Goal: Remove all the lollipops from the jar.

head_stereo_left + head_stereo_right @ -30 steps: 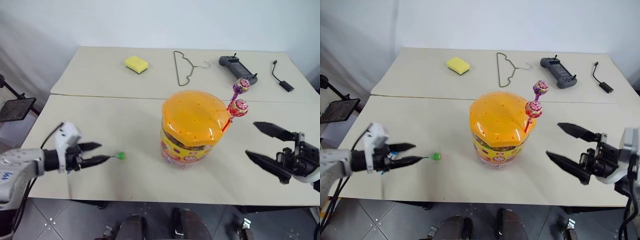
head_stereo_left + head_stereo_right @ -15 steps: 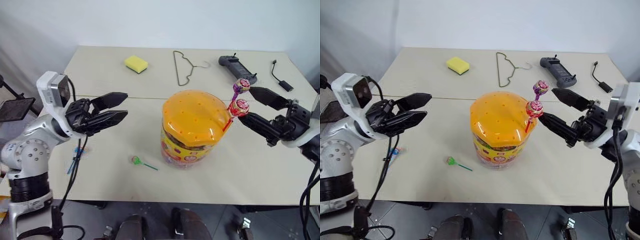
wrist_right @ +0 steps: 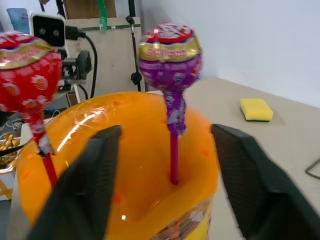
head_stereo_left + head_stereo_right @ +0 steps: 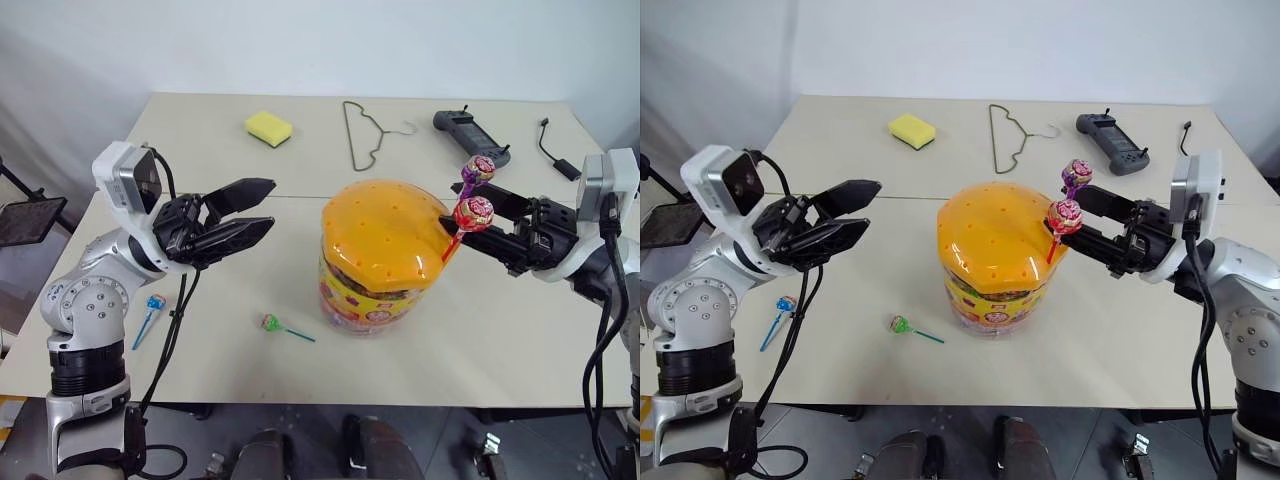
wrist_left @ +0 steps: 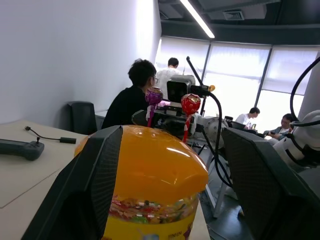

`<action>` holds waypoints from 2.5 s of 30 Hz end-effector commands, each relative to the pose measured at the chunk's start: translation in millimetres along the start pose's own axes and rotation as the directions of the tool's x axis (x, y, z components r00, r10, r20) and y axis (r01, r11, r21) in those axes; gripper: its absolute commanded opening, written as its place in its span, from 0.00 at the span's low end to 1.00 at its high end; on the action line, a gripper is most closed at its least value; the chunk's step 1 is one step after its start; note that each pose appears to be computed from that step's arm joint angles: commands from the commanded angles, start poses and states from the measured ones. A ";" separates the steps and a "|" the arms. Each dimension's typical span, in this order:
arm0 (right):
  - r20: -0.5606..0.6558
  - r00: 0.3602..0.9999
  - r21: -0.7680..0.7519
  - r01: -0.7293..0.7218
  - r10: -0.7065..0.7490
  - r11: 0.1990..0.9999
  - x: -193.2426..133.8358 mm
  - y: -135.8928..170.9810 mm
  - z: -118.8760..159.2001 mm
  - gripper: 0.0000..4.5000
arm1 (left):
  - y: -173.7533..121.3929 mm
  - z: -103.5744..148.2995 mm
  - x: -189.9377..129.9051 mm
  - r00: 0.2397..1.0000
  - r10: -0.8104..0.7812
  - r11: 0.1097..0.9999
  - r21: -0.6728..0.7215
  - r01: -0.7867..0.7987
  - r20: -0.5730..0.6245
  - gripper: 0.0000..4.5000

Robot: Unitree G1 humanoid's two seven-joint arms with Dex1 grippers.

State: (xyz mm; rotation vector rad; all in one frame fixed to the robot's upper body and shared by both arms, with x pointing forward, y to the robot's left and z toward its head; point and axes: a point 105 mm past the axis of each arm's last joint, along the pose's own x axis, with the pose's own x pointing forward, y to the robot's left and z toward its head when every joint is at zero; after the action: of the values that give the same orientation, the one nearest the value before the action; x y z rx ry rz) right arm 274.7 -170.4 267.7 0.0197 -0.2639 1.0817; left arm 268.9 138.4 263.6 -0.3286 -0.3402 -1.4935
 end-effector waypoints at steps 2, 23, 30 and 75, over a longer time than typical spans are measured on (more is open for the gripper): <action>0.062 0.998 -0.020 -0.015 0.016 1.000 1.7 1.4 14.3 0.25 | -4.6 7.5 3.9 0.998 -0.048 0.999 0.010 0.047 0.050 0.75; -0.649 0.394 -0.267 0.683 -0.651 0.680 -193.1 -107.8 -61.3 0.01 | -35.3 -11.7 3.7 0.929 -0.212 0.942 0.189 0.277 -0.303 0.75; -0.734 0.441 -0.221 0.563 -0.516 0.796 -210.6 -84.8 -107.6 0.11 | -40.4 -16.0 -8.1 0.907 -0.199 0.941 0.187 0.283 -0.371 0.75; 0.153 0.969 -0.118 -0.175 0.192 0.977 -17.3 38.8 24.2 0.00 | -12.8 2.4 -14.0 0.995 -0.099 0.994 0.037 0.100 -0.018 0.75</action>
State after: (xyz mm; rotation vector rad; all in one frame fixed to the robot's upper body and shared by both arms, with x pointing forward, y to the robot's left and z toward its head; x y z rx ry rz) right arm 235.1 -163.7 265.8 -0.0264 -0.4181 1.2519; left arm 263.3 153.1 249.6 -0.3153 -0.3225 -1.5572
